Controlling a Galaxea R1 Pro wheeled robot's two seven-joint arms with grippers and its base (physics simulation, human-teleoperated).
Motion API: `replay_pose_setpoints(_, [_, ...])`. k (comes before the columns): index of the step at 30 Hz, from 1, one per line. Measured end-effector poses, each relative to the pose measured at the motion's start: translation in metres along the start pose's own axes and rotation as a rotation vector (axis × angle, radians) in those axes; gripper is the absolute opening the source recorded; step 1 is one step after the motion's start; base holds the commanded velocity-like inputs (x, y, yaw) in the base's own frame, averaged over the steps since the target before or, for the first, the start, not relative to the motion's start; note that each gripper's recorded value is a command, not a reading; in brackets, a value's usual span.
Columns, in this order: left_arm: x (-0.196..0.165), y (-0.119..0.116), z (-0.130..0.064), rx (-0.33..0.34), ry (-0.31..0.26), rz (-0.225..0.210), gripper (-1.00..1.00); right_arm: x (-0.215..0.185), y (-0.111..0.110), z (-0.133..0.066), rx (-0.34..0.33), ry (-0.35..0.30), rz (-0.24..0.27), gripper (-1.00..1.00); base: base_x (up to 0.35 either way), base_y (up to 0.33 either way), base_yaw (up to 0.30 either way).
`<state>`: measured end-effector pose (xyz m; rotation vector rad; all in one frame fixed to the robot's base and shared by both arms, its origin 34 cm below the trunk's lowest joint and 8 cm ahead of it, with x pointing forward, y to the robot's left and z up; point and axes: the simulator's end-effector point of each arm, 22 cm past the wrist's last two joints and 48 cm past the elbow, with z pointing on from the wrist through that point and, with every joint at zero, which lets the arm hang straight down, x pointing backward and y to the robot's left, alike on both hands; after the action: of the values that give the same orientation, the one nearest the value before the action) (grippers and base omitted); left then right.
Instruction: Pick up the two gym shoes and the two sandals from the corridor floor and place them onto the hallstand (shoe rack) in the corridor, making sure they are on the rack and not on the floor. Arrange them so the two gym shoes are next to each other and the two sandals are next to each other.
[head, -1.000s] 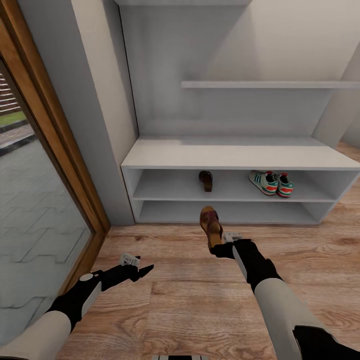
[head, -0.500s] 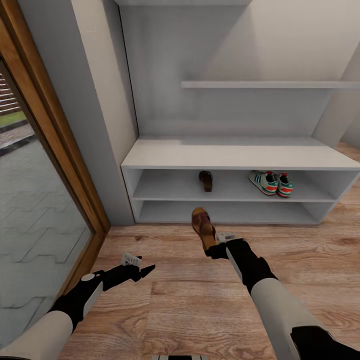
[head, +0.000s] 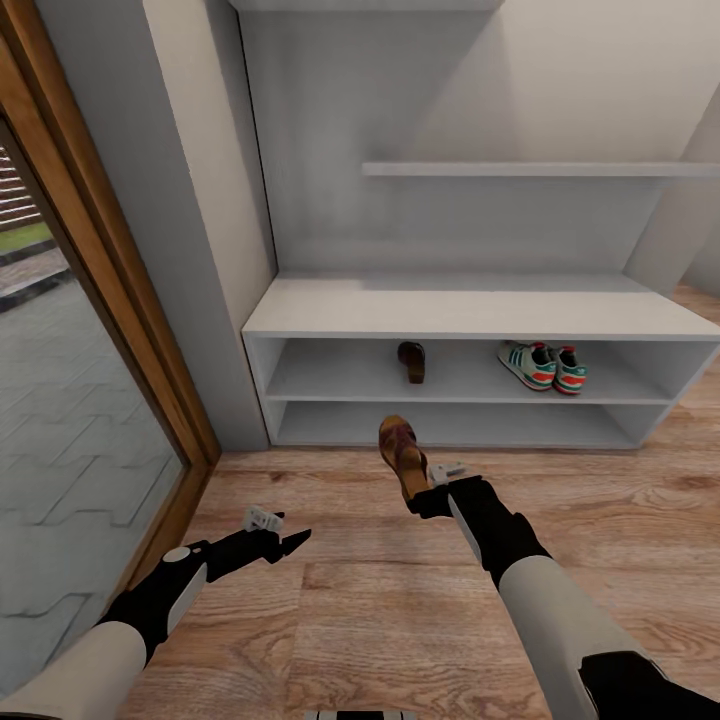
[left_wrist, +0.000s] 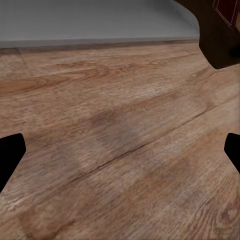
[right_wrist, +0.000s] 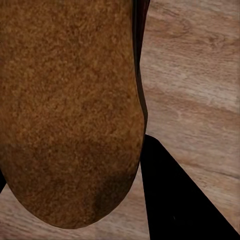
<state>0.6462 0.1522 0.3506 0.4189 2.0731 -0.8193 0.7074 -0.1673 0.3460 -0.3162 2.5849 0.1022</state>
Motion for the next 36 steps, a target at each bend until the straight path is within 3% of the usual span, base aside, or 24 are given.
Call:
replay_pose_setpoints(25, [-0.002, -0.014, 0.010, 0.020, -0.008, -0.008, 1.00, -0.002, 0.000, -0.001, 0.000, -0.004, 0.001, -1.00, 0.163, 0.000, 0.000])
replay_pose_setpoints(36, [-0.001, -0.014, 0.014, 0.003, -0.010, -0.013, 1.00, -0.021, -0.002, -0.008, 0.006, -0.049, 0.000, -1.00, 0.167, 0.000, 0.000])
